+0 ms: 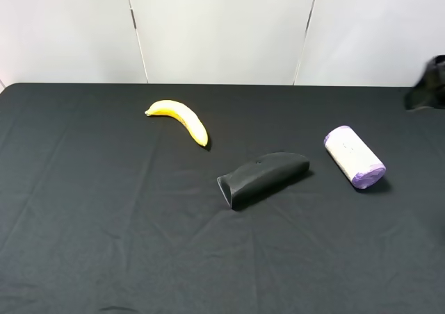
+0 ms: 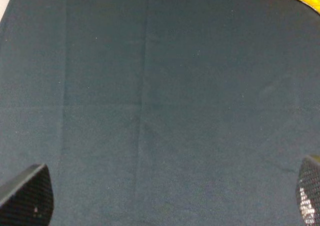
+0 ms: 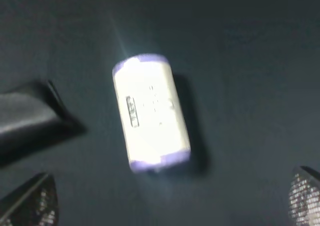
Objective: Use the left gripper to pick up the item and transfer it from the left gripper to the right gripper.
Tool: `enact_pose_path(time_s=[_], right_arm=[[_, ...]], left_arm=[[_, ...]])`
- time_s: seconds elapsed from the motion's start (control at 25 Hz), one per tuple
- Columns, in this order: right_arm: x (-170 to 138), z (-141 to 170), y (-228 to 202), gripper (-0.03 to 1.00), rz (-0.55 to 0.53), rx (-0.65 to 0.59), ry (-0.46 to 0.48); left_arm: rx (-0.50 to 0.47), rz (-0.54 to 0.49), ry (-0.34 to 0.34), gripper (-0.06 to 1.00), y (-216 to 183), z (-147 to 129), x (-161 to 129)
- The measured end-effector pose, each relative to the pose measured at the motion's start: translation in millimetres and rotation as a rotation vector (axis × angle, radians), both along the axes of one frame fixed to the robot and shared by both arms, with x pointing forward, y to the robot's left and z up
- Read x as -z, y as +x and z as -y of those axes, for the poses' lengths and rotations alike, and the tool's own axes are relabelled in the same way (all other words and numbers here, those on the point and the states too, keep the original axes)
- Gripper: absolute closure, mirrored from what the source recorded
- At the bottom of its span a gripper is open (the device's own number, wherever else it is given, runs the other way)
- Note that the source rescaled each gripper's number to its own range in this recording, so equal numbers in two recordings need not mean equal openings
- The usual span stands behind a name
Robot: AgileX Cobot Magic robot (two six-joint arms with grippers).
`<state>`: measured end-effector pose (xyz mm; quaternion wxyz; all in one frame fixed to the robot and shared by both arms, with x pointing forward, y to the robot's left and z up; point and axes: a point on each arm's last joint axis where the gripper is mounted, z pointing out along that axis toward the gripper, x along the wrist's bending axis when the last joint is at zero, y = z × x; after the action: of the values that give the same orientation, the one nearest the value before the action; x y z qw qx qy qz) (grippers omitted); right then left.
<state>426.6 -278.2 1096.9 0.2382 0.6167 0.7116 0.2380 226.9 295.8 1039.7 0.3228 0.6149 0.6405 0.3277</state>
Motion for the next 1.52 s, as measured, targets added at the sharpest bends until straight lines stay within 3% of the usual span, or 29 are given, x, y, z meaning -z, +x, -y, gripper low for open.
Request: enact_pose_path(time_s=[0.28,0.48,0.84,1.08,1.24,1.52], right_arm=[[-22.0,8.5,-63.5,-0.03,-0.009,0.011,0.000],[-18.1,14.6,-111.0,-0.03,0.016,0.015,0.004],[8.8,23.5,-181.2,-0.03,0.212,0.047,0.062],[26.8,25.0,-197.4,-0.03,0.426,0.038,0.096],[43.2,23.1,-192.5,-0.03,0.423,0.036,0.117],[42.5,22.6,-192.0,-0.03,0.435,0.035,0.124]], left_arm=[[0.000,0.000,0.000,0.04,0.0,0.0,0.0],[0.000,0.000,0.000,0.04,0.0,0.0,0.0],[0.000,0.000,0.000,0.04,0.0,0.0,0.0],[0.000,0.000,0.000,0.04,0.0,0.0,0.0],[0.000,0.000,0.000,0.04,0.0,0.0,0.0],[0.000,0.000,0.000,0.04,0.0,0.0,0.0]])
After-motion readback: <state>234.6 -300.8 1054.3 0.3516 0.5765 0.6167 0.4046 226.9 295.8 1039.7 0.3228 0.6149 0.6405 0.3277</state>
